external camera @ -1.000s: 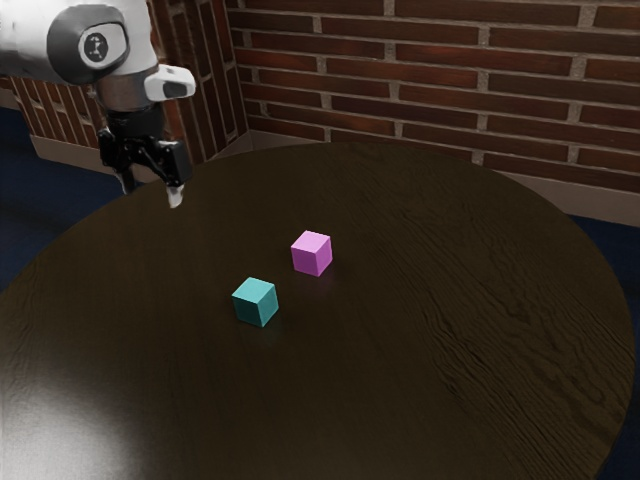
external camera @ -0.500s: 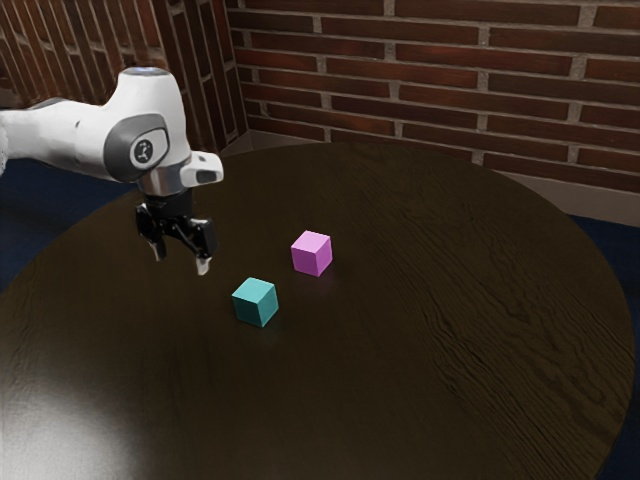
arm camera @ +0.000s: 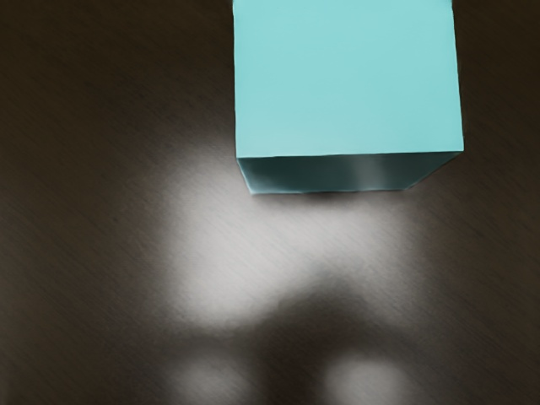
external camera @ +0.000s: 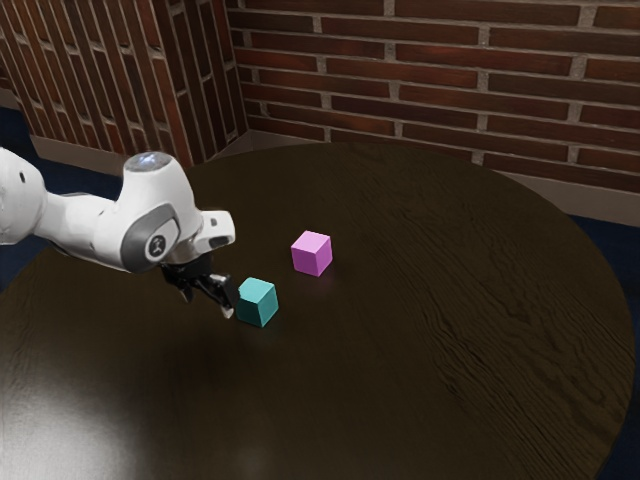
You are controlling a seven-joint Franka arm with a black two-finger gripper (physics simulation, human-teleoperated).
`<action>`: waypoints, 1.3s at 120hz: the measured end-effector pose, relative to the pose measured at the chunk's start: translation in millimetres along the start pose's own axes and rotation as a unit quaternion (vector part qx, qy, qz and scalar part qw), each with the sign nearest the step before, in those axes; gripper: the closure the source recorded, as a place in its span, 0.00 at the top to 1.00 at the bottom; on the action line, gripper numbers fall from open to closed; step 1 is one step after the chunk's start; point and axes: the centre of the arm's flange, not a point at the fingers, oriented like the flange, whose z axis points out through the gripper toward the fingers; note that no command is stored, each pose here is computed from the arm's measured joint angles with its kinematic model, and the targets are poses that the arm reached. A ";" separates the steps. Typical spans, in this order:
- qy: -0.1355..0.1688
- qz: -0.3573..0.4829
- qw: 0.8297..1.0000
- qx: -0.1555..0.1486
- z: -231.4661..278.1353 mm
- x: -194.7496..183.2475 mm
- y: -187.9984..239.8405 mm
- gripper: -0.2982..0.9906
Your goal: Pick up the blue block with one arm, and put the blue block on the pink block with one arm
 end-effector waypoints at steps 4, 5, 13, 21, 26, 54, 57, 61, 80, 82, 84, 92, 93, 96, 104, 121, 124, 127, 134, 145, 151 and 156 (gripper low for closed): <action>0.010 -0.002 1.000 -0.001 2.7 2.2 -0.9 0.77; 0.012 -0.003 1.000 -0.001 3.2 2.7 -1.2 0.77; 0.030 -0.007 1.000 -0.002 5.4 7.5 -3.7 0.77; 0.044 -0.009 0.999 -0.002 5.8 12.5 -5.3 0.77; 0.052 -0.009 0.999 -0.002 7.0 14.6 -5.7 0.77; 0.084 -0.003 0.996 -0.004 14.3 42.8 -0.8 0.77; 0.085 -0.003 0.996 -0.004 16.9 45.6 -0.6 0.77; 0.086 -0.003 0.996 -0.005 20.0 48.5 -0.5 0.77; 0.087 0.001 0.996 -0.007 29.0 54.8 3.1 0.77; 0.088 0.002 0.996 -0.007 29.7 55.5 4.0 0.77; 0.088 0.003 0.996 -0.007 30.6 56.1 4.8 0.77; 0.086 0.004 0.996 -0.008 35.7 57.1 5.2 0.77; 0.085 0.004 0.996 -0.008 36.4 57.2 5.2 0.77; 0.084 0.004 0.996 -0.008 38.5 57.0 5.0 0.77; 0.080 0.003 0.997 -0.009 44.4 56.6 4.4 0.77; 0.078 0.005 0.997 -0.010 51.6 59.3 5.3 0.77; 0.078 0.005 0.997 -0.010 52.1 60.1 5.5 0.77; 0.078 0.005 0.997 -0.010 52.7 60.5 5.7 0.77; 0.078 0.007 0.997 -0.010 54.4 60.7 6.4 0.77; 0.074 0.008 0.997 -0.011 59.5 59.9 7.3 0.77; 0.074 0.009 0.997 -0.011 60.7 60.2 7.6 0.77; 0.073 0.010 0.997 -0.012 62.0 60.4 8.5 0.77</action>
